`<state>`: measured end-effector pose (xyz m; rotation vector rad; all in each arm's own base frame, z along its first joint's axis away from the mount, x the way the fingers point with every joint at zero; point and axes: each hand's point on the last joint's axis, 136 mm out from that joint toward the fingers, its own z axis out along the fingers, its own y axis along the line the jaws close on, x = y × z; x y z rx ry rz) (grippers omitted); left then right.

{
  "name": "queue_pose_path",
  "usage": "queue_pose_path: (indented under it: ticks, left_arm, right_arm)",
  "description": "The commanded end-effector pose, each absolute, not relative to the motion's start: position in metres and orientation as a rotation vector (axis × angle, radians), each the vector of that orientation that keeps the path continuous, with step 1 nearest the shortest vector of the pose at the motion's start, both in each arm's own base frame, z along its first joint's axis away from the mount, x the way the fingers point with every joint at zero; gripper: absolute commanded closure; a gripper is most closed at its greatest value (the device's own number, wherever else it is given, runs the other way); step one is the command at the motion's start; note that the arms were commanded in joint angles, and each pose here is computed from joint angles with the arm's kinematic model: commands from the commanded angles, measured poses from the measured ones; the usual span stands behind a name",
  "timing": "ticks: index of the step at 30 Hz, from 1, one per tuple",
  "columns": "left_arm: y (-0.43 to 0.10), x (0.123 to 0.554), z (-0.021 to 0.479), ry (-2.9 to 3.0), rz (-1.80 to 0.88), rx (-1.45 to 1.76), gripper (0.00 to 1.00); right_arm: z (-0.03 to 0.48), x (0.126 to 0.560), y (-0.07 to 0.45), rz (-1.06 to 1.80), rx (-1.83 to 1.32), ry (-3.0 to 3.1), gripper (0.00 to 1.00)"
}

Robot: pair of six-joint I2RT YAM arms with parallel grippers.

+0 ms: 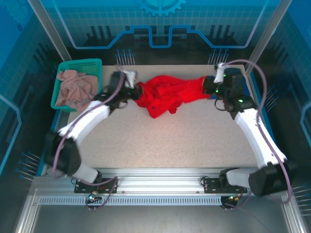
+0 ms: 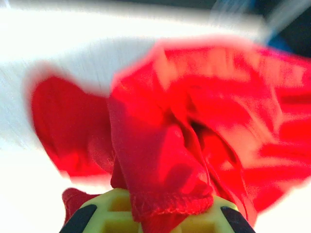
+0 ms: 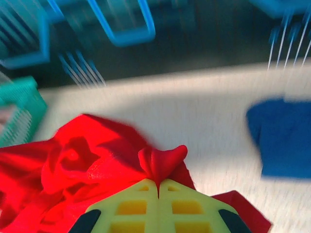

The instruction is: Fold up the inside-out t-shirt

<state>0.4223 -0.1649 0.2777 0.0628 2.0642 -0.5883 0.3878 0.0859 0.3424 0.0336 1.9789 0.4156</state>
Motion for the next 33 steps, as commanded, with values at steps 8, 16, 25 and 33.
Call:
queue_pose_path:
  ticks: [8,16,25,33]
  left_arm:
    - [-0.094,0.392,0.454,1.665,-0.381,-0.042,0.98]
    - [-0.119,0.36,0.478,1.643,-0.588,0.07,0.98]
    - [-0.118,0.455,0.392,1.855,-0.47,-0.071,1.0]
    - [-0.117,0.576,0.275,2.195,-0.306,-0.198,0.34]
  right_arm:
    - [0.512,0.337,0.053,0.276,0.004,1.61,1.0]
    - [0.547,0.313,0.061,0.348,-0.034,1.539,1.0]
    - [0.438,0.45,0.096,0.429,0.007,1.866,1.0]
    - [0.254,0.562,0.105,0.216,-0.048,2.434,0.54]
